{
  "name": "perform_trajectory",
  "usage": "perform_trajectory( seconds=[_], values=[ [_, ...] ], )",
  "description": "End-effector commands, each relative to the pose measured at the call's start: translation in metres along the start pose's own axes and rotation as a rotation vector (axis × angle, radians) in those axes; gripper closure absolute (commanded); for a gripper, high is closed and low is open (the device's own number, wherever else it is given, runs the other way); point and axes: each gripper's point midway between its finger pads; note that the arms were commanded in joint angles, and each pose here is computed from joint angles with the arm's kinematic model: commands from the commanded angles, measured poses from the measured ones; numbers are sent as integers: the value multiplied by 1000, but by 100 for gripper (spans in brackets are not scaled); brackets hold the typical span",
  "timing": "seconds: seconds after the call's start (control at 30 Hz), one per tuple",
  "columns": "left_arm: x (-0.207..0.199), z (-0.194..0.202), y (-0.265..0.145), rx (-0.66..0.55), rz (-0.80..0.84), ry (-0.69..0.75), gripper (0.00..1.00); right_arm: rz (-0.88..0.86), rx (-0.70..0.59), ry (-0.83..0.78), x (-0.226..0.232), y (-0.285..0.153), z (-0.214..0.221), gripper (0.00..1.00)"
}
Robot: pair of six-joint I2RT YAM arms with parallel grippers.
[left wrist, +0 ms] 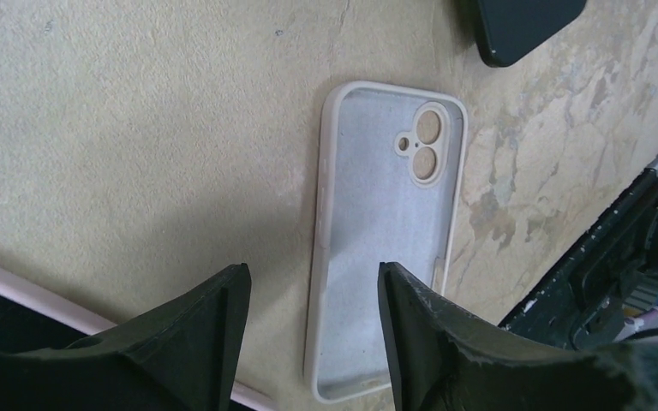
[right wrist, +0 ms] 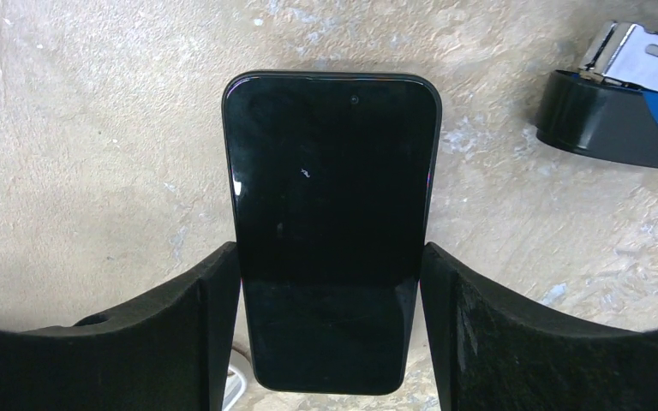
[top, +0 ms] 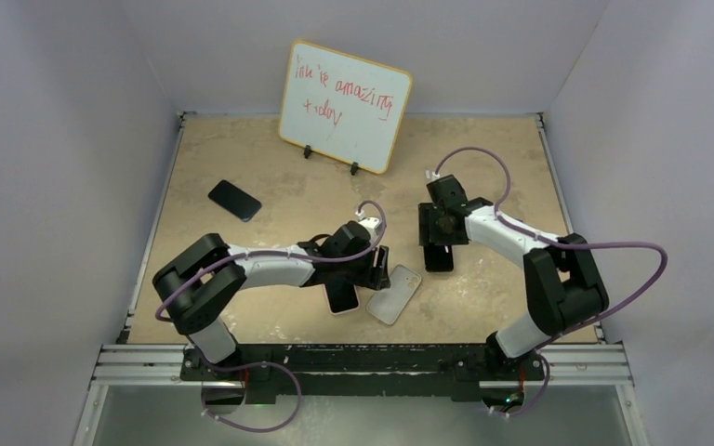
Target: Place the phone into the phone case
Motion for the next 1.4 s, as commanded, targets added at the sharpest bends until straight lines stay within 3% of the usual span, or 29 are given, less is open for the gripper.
perform_trajectory(
  seconds=[0.0,0.17,0.57,0.93,1.13,1.27,1.37],
  values=[
    [-13,-14,12,-51,9,46,43,-19,-18,13,-1,-12,-2,61],
    [-9,-10,23,-52,-26,63,50,-83,-38,52,9,-27,0,62],
    [5,-15,26,-75,-152,7,100,-220,-151,165,28,-59,-1,65],
    [23,-58,-10,-281,-283,-224,100,-434,-294,289,61,-86,-7,67],
    [13,-65,-2,-286,-149,-396,100,-502,-293,321,81,-84,2,69],
    [3,-65,-3,-263,-112,-401,76,-520,-309,329,89,-87,0,69],
    [9,-60,-10,-254,-89,-428,67,-533,-313,334,97,-87,-3,69]
  ],
)
Point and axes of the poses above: each gripper's point midway between its finger pads, its own y axis out along the fingers, its own x axis along the line the jaws close on, z = x × y, and after that the axes turned 13 degrees about -y, right-handed
